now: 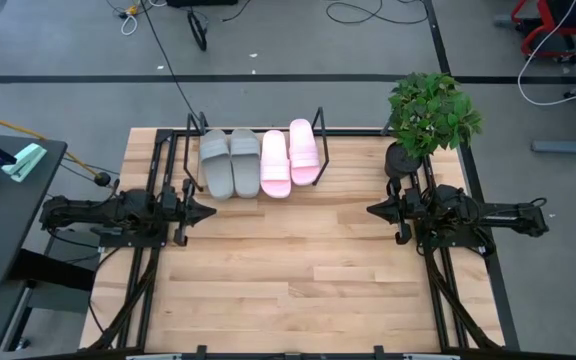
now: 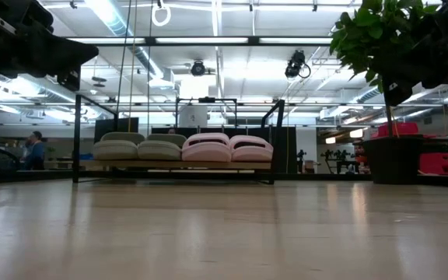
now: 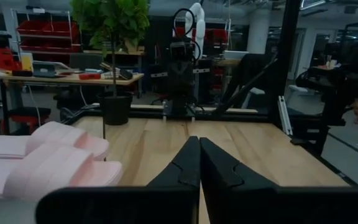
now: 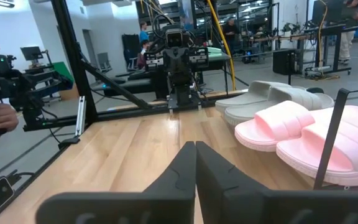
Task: Pick and place slides into the shelf
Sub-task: Return to Home Position
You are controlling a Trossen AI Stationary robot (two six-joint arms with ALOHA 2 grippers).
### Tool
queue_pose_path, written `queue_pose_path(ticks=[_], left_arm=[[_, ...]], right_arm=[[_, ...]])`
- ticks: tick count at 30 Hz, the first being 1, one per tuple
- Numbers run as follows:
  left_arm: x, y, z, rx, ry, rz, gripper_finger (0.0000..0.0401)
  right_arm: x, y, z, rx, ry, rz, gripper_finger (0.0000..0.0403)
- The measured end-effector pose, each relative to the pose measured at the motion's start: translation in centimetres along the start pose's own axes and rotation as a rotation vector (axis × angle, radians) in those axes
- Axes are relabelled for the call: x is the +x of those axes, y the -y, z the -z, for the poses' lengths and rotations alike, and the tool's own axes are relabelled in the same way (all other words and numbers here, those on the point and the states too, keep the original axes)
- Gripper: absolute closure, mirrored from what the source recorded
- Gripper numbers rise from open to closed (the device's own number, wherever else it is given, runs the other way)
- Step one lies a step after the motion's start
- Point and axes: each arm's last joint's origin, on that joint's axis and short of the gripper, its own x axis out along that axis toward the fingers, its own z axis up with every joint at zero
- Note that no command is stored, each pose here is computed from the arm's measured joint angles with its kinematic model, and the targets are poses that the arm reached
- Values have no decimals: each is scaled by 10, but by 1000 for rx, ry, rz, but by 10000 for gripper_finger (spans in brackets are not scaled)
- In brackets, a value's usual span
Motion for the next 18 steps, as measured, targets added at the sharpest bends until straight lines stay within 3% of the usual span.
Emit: queue_pose_path(ticks=[5,18], left_arm=[[0,0,0,-7,0,0,393],[0,0,0,-6,0,0,346]], right_arm=[[0,0,0,-1,0,0,391],[0,0,0,-2,-1,0,390]])
